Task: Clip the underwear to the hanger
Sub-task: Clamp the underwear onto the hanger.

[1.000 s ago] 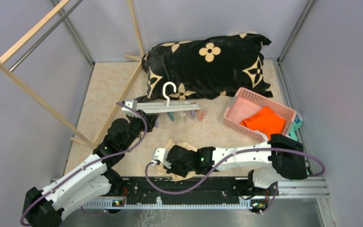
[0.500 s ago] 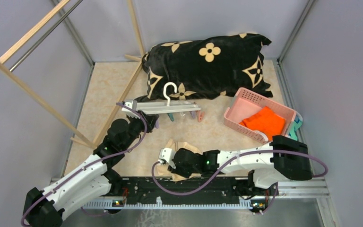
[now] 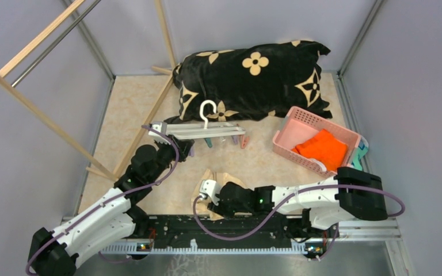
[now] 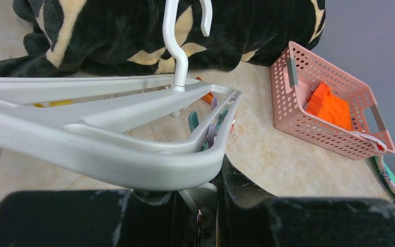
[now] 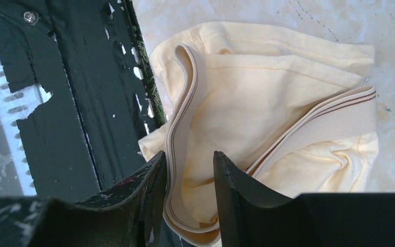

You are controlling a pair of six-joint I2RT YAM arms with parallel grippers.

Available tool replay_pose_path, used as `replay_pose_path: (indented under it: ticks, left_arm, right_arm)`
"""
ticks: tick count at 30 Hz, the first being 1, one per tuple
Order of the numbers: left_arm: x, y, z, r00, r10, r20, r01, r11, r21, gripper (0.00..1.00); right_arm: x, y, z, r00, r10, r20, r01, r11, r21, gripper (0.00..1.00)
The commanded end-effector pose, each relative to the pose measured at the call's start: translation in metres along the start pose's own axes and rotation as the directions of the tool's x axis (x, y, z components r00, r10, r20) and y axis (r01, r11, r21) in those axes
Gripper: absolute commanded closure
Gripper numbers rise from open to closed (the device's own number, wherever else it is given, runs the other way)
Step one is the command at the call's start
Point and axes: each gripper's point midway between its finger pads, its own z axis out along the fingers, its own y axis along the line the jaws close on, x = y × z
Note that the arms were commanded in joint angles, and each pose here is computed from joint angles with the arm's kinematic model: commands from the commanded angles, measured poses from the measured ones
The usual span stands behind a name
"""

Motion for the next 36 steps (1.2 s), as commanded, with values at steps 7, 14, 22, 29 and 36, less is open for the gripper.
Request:
replay_pose_path:
  ticks: [7, 14, 22, 29, 36]
  left_arm:
    - [0.013, 0.003, 0.002, 0.999, 0.003, -0.037, -0.002, 1.000, 0.008, 1.00]
    - [0.017, 0.005, 0.002, 0.999, 0.003, -0.045, -0.002, 1.000, 0.003, 1.00]
    - [0.019, 0.006, 0.003, 0.999, 0.003, -0.051, -0.003, 1.000, 0.003, 1.00]
    - [0.021, 0.007, 0.003, 0.999, 0.001, -0.054, -0.001, 1.000, 0.003, 1.00]
    - [0.020, 0.007, 0.003, 0.999, -0.001, -0.051, 0.001, 1.000, 0.006, 1.00]
  right_arm:
    - [-0.033, -0.007, -0.009, 0.970, 0.015, 0.244, -0.031, 0.998, 0.060, 0.56]
    - [-0.038, -0.005, -0.001, 0.963, -0.016, 0.268, -0.002, 0.998, 0.066, 0.56]
    - [-0.034, 0.011, 0.009, 0.975, -0.032, 0.220, 0.034, 0.999, -0.005, 0.56]
    - [-0.030, 0.009, 0.015, 0.978, -0.029, 0.205, 0.028, 1.000, 0.010, 0.56]
    - [-0.034, 0.001, 0.014, 0.976, -0.023, 0.216, 0.012, 0.998, 0.055, 0.93]
